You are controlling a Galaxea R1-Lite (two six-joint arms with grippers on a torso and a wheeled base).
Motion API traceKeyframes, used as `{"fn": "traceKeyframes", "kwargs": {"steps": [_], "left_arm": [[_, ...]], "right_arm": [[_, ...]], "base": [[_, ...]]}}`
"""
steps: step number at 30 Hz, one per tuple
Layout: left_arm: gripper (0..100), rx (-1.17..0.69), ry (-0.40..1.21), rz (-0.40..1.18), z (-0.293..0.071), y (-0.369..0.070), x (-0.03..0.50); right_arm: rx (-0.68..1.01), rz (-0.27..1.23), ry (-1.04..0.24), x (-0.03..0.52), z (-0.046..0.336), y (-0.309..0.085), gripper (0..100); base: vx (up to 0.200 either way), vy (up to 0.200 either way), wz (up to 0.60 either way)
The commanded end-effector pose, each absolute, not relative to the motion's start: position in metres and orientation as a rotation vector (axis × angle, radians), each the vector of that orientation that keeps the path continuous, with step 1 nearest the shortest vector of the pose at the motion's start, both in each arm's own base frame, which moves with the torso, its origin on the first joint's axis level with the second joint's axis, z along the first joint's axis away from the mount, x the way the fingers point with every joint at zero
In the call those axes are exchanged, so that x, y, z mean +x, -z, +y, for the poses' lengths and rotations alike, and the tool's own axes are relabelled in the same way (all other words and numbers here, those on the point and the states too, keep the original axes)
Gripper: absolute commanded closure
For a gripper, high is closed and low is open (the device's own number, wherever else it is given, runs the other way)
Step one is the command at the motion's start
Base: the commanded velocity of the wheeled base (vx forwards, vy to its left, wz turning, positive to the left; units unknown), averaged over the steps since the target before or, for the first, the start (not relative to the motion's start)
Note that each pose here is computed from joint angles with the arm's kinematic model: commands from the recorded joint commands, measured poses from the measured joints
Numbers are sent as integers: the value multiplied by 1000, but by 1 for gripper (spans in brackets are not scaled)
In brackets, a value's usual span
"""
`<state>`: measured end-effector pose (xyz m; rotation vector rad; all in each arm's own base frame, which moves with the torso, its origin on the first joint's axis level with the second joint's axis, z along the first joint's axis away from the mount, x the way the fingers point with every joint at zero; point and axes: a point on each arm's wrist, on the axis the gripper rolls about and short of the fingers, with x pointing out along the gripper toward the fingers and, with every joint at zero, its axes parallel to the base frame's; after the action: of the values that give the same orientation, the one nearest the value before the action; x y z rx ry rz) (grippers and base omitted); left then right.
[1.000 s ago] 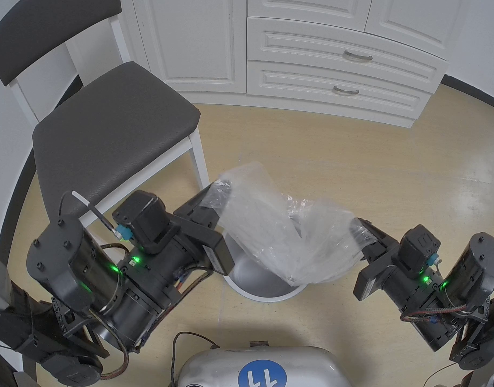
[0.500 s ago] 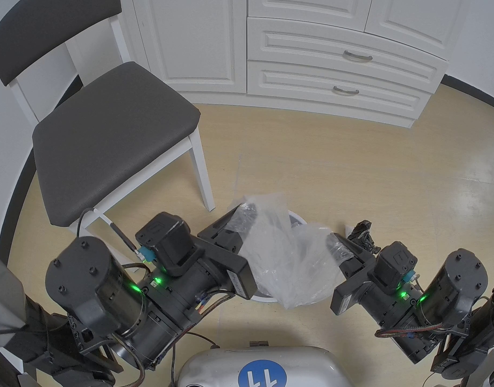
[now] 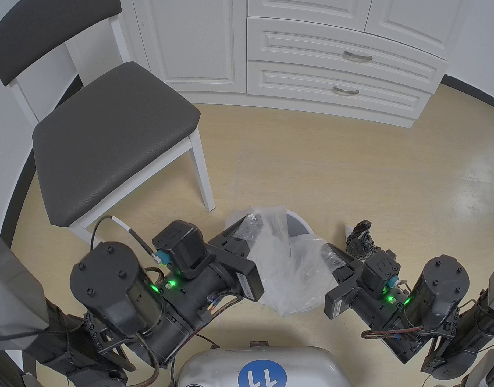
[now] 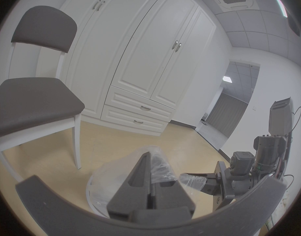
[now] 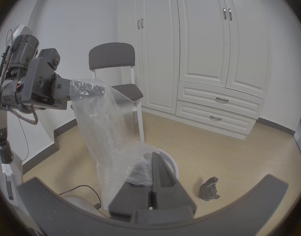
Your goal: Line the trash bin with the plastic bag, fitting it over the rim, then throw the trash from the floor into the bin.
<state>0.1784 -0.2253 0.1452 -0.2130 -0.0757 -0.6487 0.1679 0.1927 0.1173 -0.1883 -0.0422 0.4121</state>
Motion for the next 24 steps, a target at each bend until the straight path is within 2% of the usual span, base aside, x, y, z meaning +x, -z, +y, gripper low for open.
{"fn": "traceKeyframes", "kwargs": {"steps": [1,5,12,18,24], "left_arm": [[100,-206,646,-36,-232,-132,184],[100,-218,636,-4,-235,-123,190],[100,-256,564,56,-243,-93,230],[100,-253,538,70,-238,-83,247],[100,-300,487,96,-229,-60,288]], "right_arm": [[-200,-28,-389,175,191,-112,100],[-207,-14,-375,181,189,-107,100],[-207,46,-350,212,182,-86,100],[-127,88,-359,235,185,-70,100],[-11,102,-354,266,190,-55,100]], "base": [[0,0,0],[0,0,0],[0,0,0],[0,0,0],[0,0,0]]}}
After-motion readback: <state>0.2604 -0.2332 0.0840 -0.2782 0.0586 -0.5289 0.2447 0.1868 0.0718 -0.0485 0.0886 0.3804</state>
